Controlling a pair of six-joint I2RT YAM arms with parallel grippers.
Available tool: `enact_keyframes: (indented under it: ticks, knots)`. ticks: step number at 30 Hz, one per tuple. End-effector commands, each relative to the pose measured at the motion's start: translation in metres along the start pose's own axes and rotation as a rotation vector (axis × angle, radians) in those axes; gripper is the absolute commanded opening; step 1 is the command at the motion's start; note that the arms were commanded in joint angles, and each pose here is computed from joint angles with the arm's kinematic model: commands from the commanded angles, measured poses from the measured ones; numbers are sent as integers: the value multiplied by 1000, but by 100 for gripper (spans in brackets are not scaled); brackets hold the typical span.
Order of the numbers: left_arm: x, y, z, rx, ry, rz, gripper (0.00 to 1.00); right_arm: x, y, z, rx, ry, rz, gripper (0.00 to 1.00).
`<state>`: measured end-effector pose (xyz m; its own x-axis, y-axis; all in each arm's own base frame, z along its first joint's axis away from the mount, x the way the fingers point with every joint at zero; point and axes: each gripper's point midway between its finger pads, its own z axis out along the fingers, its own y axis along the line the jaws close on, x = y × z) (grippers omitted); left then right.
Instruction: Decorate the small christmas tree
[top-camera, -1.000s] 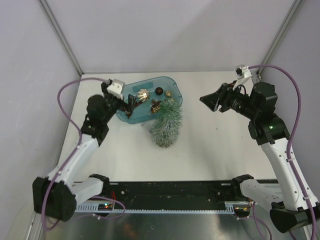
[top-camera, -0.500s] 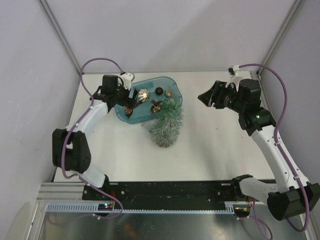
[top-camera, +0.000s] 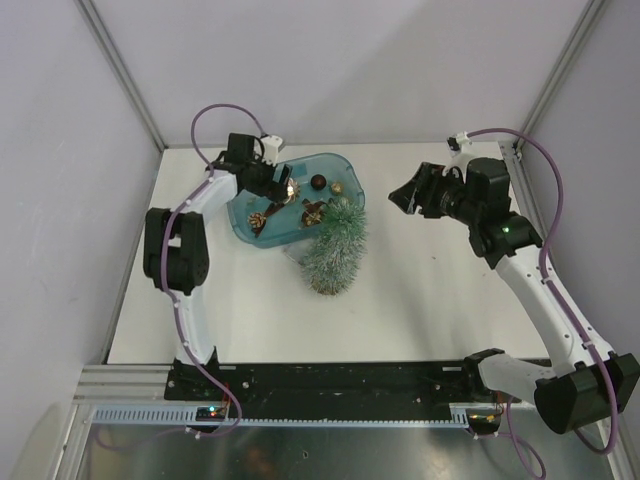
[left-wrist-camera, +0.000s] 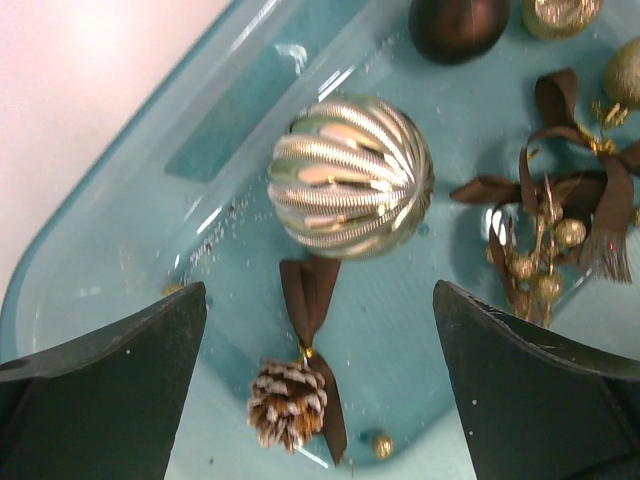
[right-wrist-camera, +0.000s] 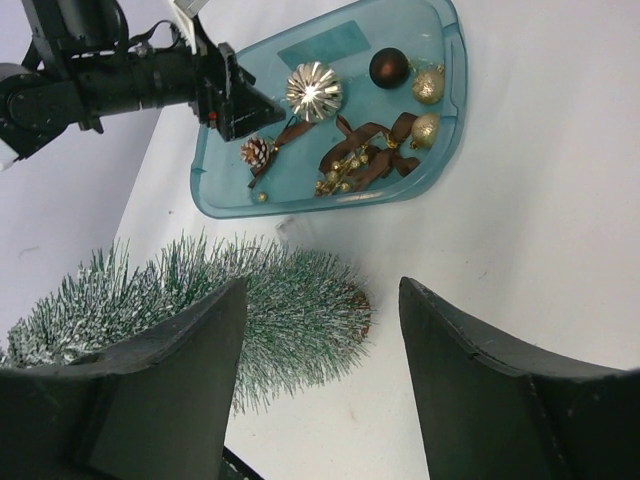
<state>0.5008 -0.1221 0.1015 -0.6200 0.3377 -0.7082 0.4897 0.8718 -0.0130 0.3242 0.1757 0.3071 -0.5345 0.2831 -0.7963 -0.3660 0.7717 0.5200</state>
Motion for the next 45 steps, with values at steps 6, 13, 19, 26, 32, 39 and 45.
enact_keyframes:
  ticks: [6,13,19,26,32,39,45]
  knots:
    - [-53,-20,30,80,-97,-27,100,-12,5,7,-20,-46,-21,68]
    - [-41,-20,53,77,-64,-53,100,-12,6,2,-21,-47,-37,68]
    - [-28,-20,62,58,-40,-26,100,-15,5,-1,-24,-53,-41,68]
    - [-21,-27,61,69,-41,-5,82,-17,2,-7,-21,-59,-41,68]
    - [-45,-36,28,86,-109,37,71,-16,0,-9,-12,-54,-43,68]
    - [-98,-53,-56,113,-281,75,69,-20,-1,-13,-15,-66,-50,68]
    - [-132,-76,-142,168,-434,104,70,-23,0,-17,-23,-76,-45,68]
